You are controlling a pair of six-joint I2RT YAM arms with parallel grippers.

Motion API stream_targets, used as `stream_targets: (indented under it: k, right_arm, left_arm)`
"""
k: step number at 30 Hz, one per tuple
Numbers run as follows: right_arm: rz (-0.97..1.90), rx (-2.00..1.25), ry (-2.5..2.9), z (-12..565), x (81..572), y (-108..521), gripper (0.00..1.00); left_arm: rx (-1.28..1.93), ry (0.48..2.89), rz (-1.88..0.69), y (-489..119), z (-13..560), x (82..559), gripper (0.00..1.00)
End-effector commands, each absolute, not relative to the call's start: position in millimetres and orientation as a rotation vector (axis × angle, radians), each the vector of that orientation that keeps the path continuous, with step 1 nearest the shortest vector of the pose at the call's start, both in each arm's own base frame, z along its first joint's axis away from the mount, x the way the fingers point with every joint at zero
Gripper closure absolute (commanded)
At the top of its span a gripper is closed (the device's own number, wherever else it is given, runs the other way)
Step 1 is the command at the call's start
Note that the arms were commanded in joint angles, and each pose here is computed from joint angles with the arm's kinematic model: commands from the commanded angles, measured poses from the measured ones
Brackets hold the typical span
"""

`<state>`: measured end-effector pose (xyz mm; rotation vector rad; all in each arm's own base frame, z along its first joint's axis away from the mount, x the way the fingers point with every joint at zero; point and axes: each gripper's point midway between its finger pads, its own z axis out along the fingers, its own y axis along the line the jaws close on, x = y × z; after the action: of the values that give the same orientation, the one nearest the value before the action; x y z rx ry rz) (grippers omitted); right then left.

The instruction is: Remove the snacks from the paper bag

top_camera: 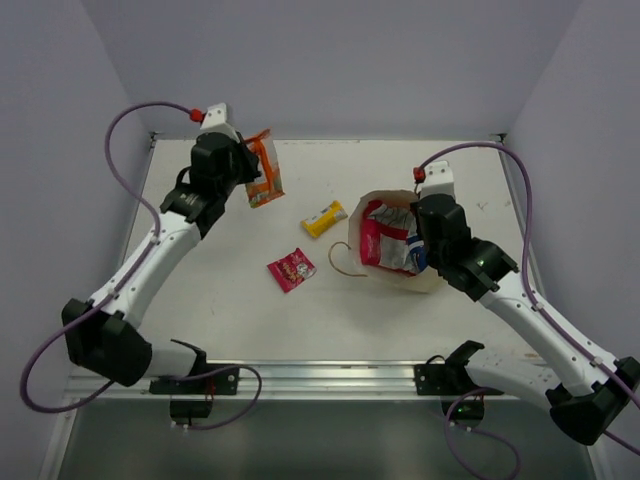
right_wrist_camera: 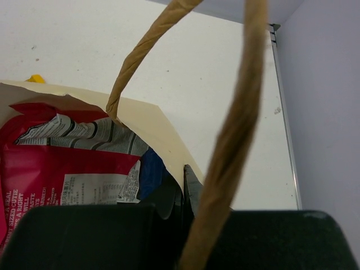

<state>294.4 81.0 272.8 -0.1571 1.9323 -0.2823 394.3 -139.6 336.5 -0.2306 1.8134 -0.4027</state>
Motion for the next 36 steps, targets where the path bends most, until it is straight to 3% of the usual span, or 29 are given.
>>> stream_targets:
  k: [1,6,10,13,14,16,17,19,22,28,36]
  right_arm:
    - [-0.248,-0.11,1.887,287.7,292.8,78.8,1.0]
    - [-0.228,-0.124,1.899,283.7,290.9,81.5,1.0]
    - [-0.216,-0.134,1.902,280.8,289.0,82.4,1.0]
    - [-0.212,-0.141,1.907,279.4,288.6,83.2,1.0]
    - [-0.216,-0.14,1.907,280.0,288.9,82.6,1.0]
    - [-0.213,-0.147,1.911,280.0,289.3,84.2,1.0]
    - [-0.208,-0.147,1.909,281.9,289.9,85.1,1.0]
    - [-0.206,-0.152,1.912,282.4,290.7,86.9,1.0]
    - [-0.213,-0.151,1.915,283.1,293.6,88.0,1.0]
    - [-0.222,-0.154,1.916,283.1,296.1,89.2,1.0]
    - [-0.241,-0.144,1.913,283.2,300.4,89.3,1.0]
  left_arm:
    - [-0.142,1.887,-0.493,-162.3,280.1,430.2,1.0]
    - [-0.189,1.914,-0.596,-153.2,220.1,472.8,1.0]
    - [-0.229,2.057,-0.575,-140.0,137.3,481.9,1.0]
    - [-0.3,2.153,-0.585,-124.8,92.1,470.1,0.74]
    - [-0.328,2.189,-0.585,-121.5,80.0,459.7,0.58]
    - [-0.325,2.171,-0.588,-119.5,95.1,451.6,0.42]
    - [-0.321,2.174,-0.595,-120.6,101.4,443.8,0.26]
    - [-0.28,2.1,-0.618,-126.2,145.7,435.5,0.12]
    - [-0.208,2.046,-0.61,-142.4,208.9,414.1,0.04]
    - [-0.026,1.908,-0.716,-224.1,320.3,354.1,0.09]
    - [0.182,1.88,-0.809,-342.1,362.5,292.5,0.09]
